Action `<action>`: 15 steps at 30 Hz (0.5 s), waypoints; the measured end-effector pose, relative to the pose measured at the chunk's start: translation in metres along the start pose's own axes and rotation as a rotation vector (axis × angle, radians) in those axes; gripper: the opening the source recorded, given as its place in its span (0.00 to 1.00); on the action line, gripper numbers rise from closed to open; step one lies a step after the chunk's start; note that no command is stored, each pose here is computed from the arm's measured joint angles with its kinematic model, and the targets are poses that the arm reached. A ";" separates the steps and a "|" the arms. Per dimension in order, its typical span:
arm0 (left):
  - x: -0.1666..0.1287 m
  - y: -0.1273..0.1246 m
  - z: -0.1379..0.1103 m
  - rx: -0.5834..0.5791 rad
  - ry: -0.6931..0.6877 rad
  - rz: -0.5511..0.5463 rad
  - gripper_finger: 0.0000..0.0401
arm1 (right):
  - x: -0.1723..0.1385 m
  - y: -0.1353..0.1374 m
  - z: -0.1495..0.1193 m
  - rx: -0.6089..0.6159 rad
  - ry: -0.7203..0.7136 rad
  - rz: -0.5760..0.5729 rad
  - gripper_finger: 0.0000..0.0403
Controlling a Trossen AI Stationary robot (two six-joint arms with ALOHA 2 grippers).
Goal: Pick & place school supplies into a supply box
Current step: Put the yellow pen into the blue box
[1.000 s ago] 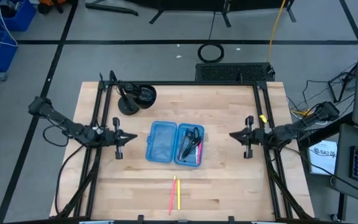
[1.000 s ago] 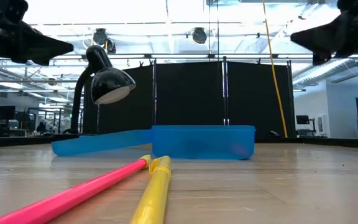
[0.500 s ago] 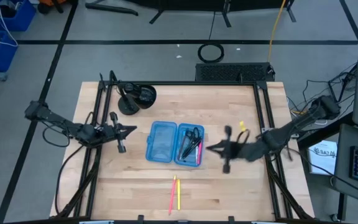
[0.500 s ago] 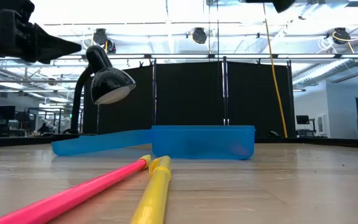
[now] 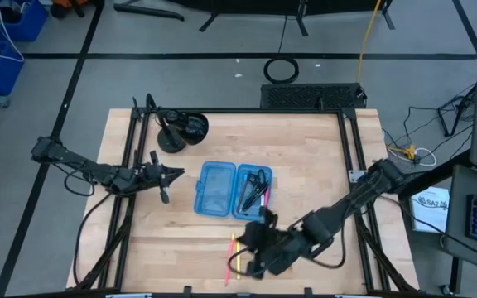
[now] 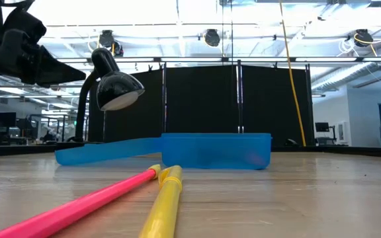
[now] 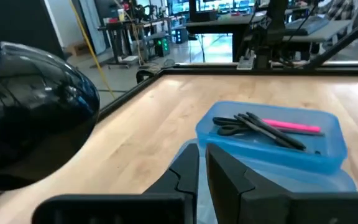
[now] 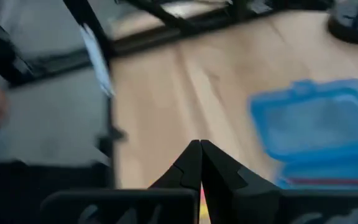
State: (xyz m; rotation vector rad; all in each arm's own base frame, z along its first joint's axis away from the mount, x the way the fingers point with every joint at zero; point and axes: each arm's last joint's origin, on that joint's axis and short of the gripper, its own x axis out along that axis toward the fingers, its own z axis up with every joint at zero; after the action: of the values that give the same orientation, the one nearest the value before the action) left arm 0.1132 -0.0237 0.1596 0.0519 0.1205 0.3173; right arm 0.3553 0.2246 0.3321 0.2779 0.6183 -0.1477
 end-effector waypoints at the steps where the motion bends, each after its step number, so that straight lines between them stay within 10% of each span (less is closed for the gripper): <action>1: 0.000 0.000 0.000 -0.010 0.000 -0.002 0.09 | 0.004 0.006 0.004 0.030 -0.012 0.006 0.00; 15: 0.000 -0.002 0.000 0.008 0.003 -0.079 0.09 | 0.120 -0.003 -0.042 0.422 0.251 -0.074 0.02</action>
State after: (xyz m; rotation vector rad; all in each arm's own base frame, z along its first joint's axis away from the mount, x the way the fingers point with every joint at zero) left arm 0.1138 -0.0259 0.1592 0.0546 0.1268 0.2378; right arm 0.4283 0.2276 0.2279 0.6893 0.8452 -0.3185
